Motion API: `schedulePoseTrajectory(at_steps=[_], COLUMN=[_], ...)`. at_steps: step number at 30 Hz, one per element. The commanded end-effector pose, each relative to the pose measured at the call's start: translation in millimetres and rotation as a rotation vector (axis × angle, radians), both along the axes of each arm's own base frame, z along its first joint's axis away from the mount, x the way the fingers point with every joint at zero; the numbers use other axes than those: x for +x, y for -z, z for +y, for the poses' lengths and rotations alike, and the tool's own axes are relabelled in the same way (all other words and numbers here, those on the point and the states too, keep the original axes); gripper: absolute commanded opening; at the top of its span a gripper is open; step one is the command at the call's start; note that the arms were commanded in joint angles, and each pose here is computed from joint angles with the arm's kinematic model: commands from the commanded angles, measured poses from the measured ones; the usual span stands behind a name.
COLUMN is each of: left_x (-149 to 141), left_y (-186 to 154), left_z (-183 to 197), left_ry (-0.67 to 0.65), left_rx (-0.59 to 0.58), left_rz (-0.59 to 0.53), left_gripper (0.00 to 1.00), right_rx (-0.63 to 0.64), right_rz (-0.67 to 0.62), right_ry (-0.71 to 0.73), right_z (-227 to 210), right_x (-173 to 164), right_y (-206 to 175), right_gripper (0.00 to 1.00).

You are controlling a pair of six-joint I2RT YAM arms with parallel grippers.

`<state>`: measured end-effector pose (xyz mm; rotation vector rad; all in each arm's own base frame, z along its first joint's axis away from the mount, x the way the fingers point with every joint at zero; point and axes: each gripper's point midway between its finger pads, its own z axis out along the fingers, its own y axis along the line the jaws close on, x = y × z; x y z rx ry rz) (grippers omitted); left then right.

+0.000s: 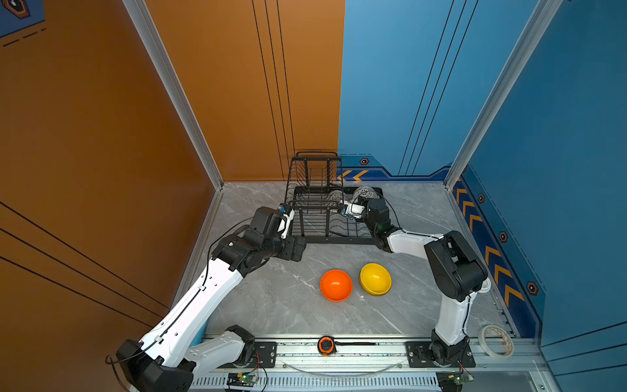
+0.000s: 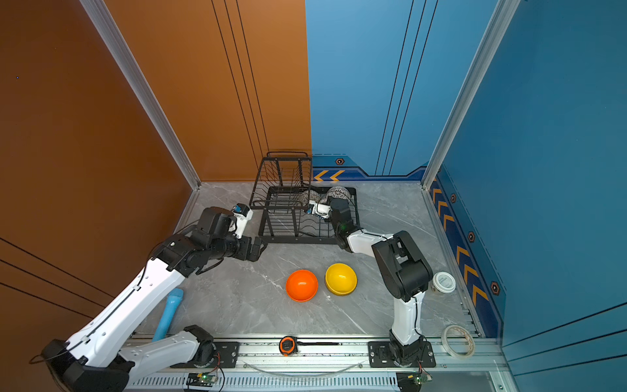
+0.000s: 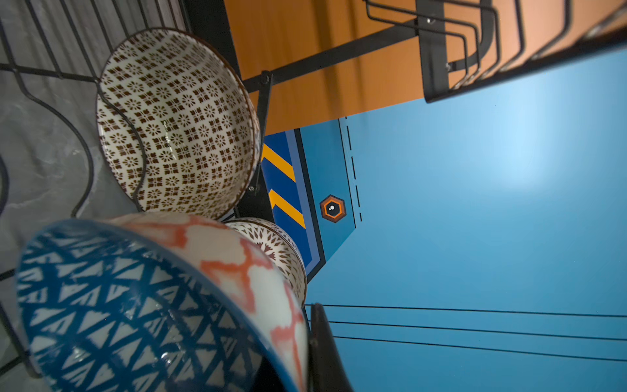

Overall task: Load bowls into a dish rack
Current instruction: Place the bowl in the dish rack.

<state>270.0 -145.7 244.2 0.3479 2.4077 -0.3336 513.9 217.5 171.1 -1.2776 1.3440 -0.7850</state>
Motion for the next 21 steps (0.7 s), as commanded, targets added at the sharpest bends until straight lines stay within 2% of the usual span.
schedulePoseTrajectory(at_steps=[1, 21], left_x=[-5.0, -6.1], left_y=[-4.5, 2.3], left_z=[3.9, 7.1], left_ry=[0.008, 0.003], left_rx=[-0.006, -0.003], left_rz=[0.004, 0.022], left_gripper=[0.98, 0.98], right_rx=[0.046, 0.099], right_rz=[-0.117, -0.143], right_ry=[-0.028, -0.071], right_z=[16.1, 60.1], right_x=[6.3, 17.6], right_y=[-36.8, -26.3], right_gripper=[0.0, 0.0])
